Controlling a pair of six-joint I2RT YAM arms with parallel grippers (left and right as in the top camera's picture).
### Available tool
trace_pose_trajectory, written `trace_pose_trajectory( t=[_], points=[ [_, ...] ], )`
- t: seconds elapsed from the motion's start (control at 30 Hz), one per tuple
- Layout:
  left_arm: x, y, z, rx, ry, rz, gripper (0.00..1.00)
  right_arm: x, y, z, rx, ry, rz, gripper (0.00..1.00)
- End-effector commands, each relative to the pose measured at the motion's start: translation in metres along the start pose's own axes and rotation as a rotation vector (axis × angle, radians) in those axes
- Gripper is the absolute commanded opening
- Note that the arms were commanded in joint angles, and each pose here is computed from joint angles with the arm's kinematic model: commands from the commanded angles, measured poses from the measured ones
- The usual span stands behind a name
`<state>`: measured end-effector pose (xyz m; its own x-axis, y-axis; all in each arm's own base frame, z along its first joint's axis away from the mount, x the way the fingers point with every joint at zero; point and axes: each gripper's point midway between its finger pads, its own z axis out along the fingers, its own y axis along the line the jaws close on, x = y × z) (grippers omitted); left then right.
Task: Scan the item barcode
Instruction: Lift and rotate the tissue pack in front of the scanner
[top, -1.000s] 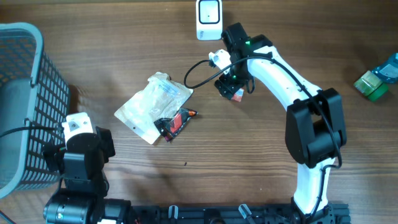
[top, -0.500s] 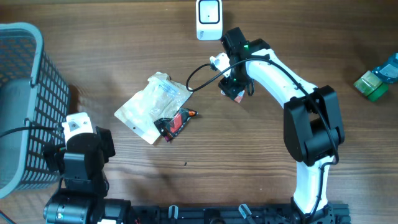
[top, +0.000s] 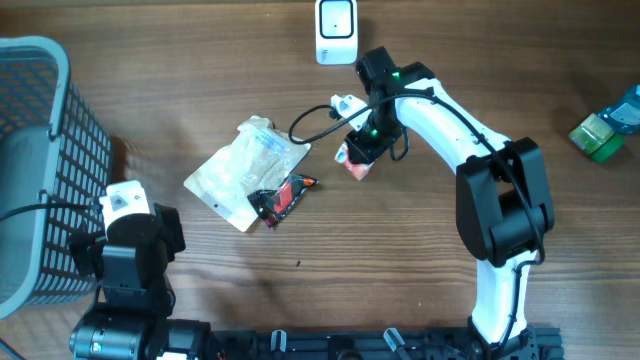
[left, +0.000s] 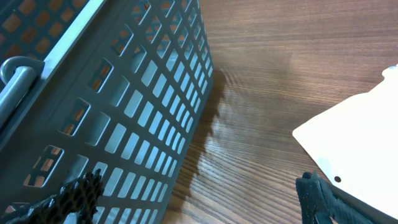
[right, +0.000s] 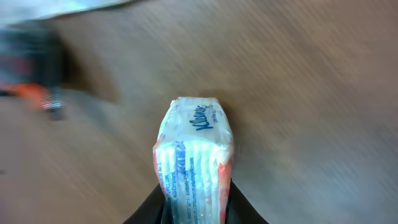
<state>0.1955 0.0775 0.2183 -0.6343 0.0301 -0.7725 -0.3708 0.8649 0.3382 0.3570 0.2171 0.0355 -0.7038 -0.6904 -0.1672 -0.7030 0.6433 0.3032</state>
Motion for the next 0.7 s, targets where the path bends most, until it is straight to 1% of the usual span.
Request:
trace_pose_trajectory(
  t=[0.0,0.03,0.1,0.17,0.23,0.27,0.3,0.33,0.37,0.47,0.53,0.57,0.67],
  points=[
    [-0.001,0.004,-0.001,-0.015,-0.005,-0.008,1.00,-0.007,0.053,-0.003,-0.345,-0.068,0.050,0.21],
    [-0.001,0.004,-0.001,-0.015,-0.005,-0.008,1.00,-0.010,0.065,-0.014,-0.440,-0.094,0.074,0.20],
    [-0.001,0.004,-0.001,-0.015,-0.005,-0.008,1.00,-0.021,0.080,-0.043,-0.623,-0.169,0.136,0.22],
    [-0.001,0.004,-0.001,-0.015,-0.005,-0.008,1.00,-0.030,0.087,-0.071,-0.783,-0.253,0.192,0.28],
    [-0.001,0.004,-0.001,-0.015,-0.005,-0.008,1.00,-0.043,0.091,-0.109,-0.987,-0.371,0.258,0.33],
    [-0.001,0.004,-0.001,-0.015,-0.005,-0.008,1.00,-0.050,0.090,-0.133,-1.118,-0.425,0.327,0.31],
    [-0.001,0.004,-0.001,-0.015,-0.005,-0.008,1.00,-0.055,0.088,-0.145,-1.192,-0.433,0.378,0.26],
    [-0.001,0.004,-0.001,-0.015,-0.005,-0.008,1.00,-0.057,0.085,-0.147,-1.224,-0.385,0.459,0.23],
    [-0.001,0.004,-0.001,-0.015,-0.005,-0.008,1.00,-0.061,0.082,-0.148,-1.234,-0.360,0.493,0.20],
    [-0.001,0.004,-0.001,-0.015,-0.005,-0.008,1.00,-0.080,0.071,-0.152,-1.269,-0.245,0.622,0.19],
    [-0.001,0.004,-0.001,-0.015,-0.005,-0.008,1.00,-0.087,0.070,-0.157,-1.281,-0.188,0.684,0.12],
    [-0.001,0.004,-0.001,-0.015,-0.005,-0.008,1.00,-0.089,0.070,-0.162,-1.287,-0.159,0.719,0.07],
    [-0.001,0.004,-0.001,-0.015,-0.005,-0.008,1.00,-0.103,0.073,-0.189,-1.278,-0.139,0.723,0.05]
  ],
)
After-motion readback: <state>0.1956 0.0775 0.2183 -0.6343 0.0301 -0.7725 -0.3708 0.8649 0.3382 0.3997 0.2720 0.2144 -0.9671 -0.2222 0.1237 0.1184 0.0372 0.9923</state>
